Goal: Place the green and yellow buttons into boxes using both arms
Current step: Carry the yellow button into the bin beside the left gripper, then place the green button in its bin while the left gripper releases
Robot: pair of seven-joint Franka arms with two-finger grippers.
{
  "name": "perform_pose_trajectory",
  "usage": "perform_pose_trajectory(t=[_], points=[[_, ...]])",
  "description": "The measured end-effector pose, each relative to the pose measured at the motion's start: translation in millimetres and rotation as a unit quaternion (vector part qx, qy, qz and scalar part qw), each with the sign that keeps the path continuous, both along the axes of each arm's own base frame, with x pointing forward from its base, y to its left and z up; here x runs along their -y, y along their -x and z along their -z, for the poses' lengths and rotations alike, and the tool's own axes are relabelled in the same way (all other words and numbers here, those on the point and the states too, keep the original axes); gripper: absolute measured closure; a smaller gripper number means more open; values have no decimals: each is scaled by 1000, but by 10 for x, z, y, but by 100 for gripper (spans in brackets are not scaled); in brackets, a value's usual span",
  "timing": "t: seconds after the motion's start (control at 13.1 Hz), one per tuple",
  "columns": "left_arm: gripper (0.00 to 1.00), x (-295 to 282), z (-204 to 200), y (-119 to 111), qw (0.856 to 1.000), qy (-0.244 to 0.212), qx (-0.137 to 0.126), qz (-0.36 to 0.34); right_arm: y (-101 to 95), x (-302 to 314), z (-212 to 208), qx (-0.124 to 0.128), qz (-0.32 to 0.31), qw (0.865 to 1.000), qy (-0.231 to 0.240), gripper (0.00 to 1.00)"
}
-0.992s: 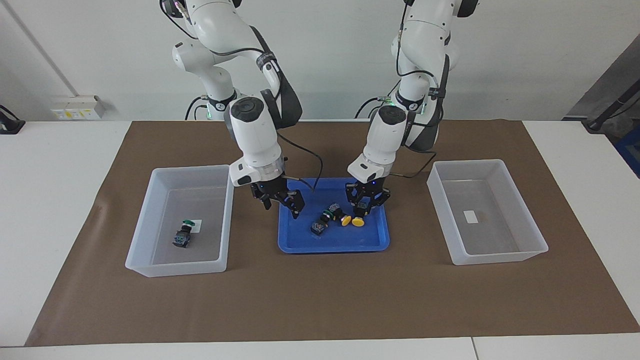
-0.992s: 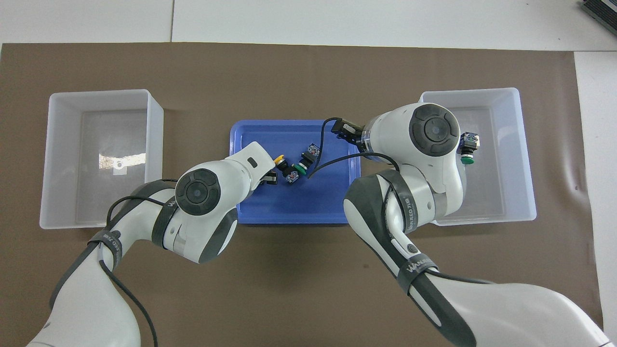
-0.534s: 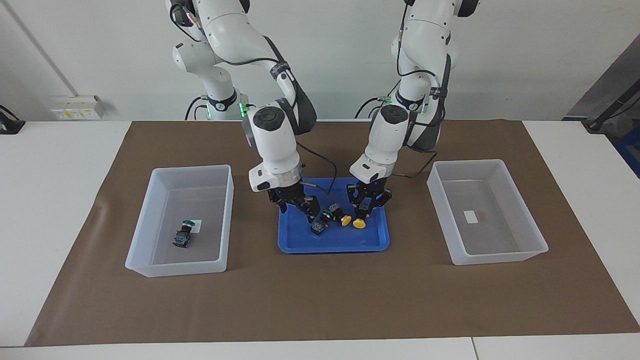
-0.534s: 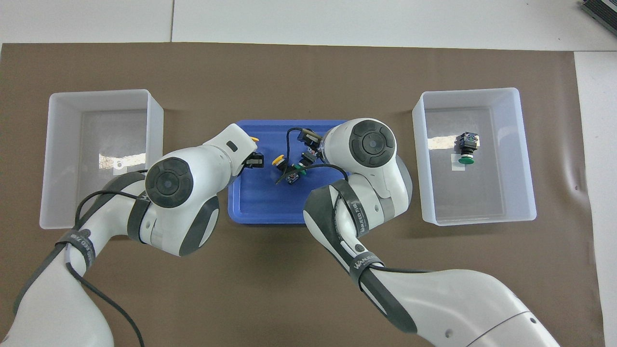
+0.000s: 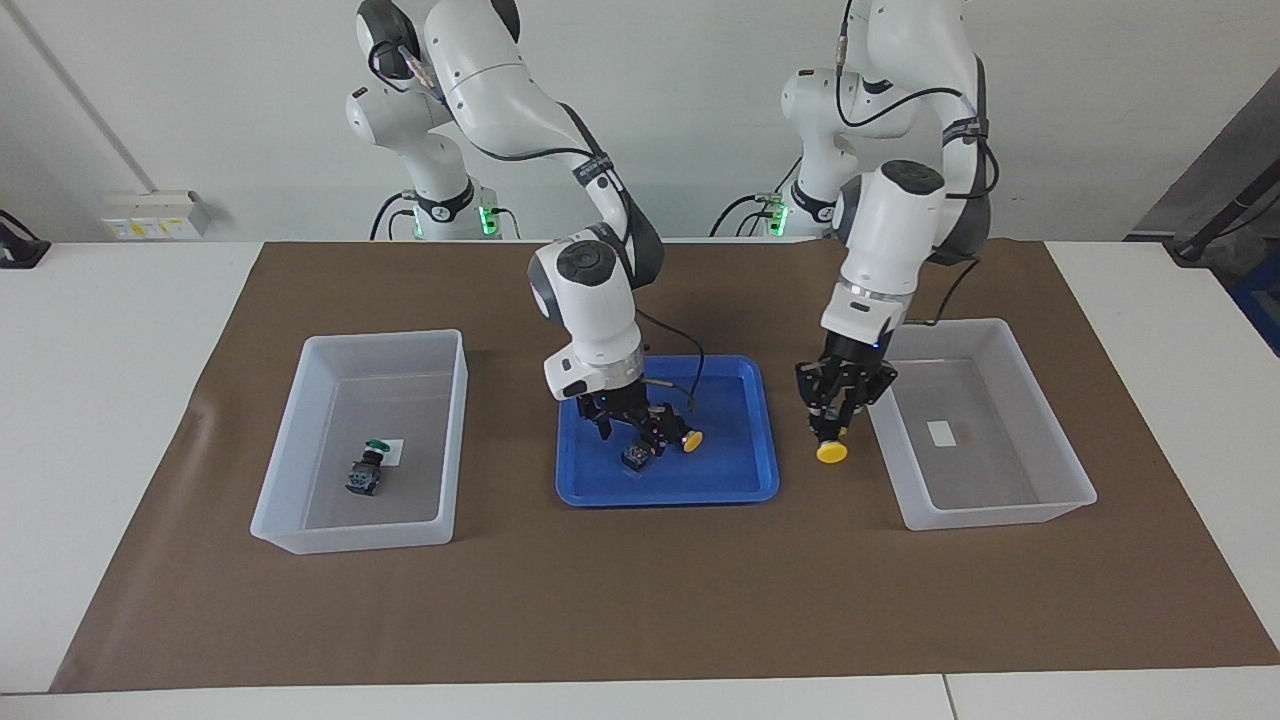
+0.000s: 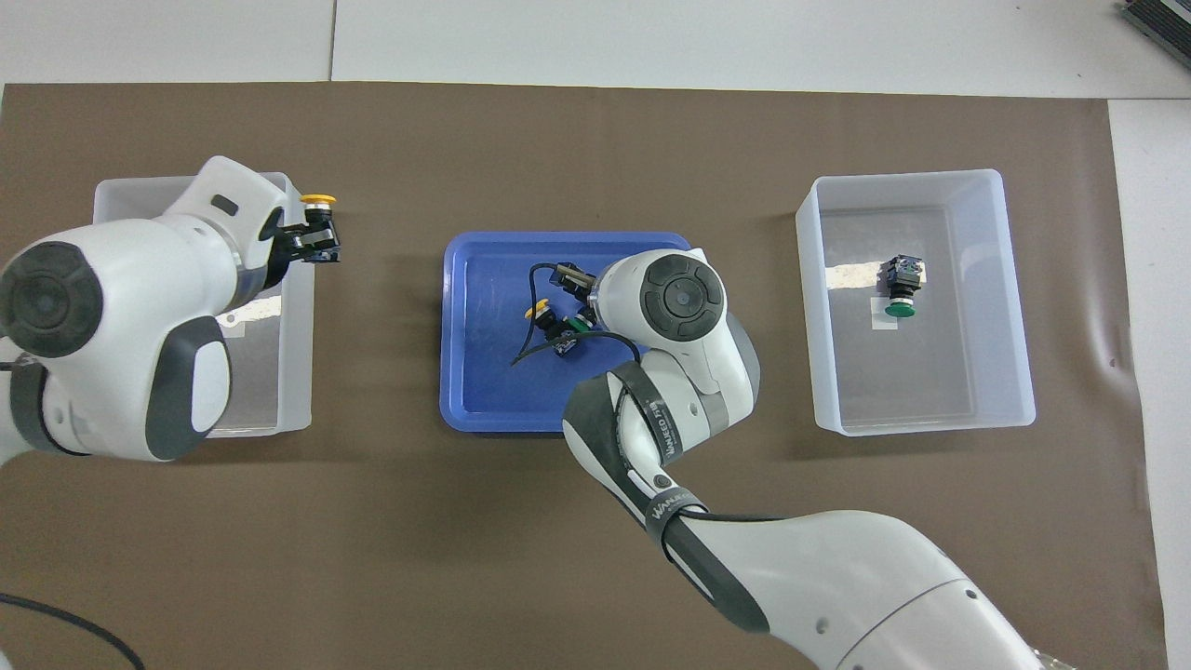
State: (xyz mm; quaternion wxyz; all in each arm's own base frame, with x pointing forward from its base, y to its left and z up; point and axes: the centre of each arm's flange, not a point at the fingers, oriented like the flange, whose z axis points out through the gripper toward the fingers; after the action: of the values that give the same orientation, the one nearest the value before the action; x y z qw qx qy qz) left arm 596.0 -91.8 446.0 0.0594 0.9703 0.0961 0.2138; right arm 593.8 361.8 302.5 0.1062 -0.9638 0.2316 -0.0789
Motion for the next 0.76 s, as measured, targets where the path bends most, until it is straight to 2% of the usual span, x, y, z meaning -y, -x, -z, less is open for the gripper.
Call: perform_pose_trajectory(t=[0.15, 0.23, 0.38, 0.46, 0.53, 0.61, 0.76], points=[[60, -433, -154, -90, 1000, -6, 11, -21, 19, -32, 44, -1, -3, 1000, 1, 0], [60, -570, -180, -108, 1000, -10, 13, -25, 24, -35, 58, -2, -3, 1000, 2, 7], [60, -748, -164, -110, 1000, -24, 9, -12, 35, -27, 102, -3, -3, 1000, 2, 34], [60, -776, -148, -104, 1000, -28, 6, -5, 43, -16, 130, 0, -2, 1000, 2, 40], [60, -778, -129, -97, 1000, -29, 3, -3, 48, -10, 146, 2, -2, 1000, 1, 41], [60, -782, -107, -89, 1000, -30, -2, -2, 47, -6, 142, 2, -1, 1000, 1, 52], [60, -799, -61, -70, 999, -31, -13, -1, 19, 6, 84, 2, 0, 1000, 0, 54]])
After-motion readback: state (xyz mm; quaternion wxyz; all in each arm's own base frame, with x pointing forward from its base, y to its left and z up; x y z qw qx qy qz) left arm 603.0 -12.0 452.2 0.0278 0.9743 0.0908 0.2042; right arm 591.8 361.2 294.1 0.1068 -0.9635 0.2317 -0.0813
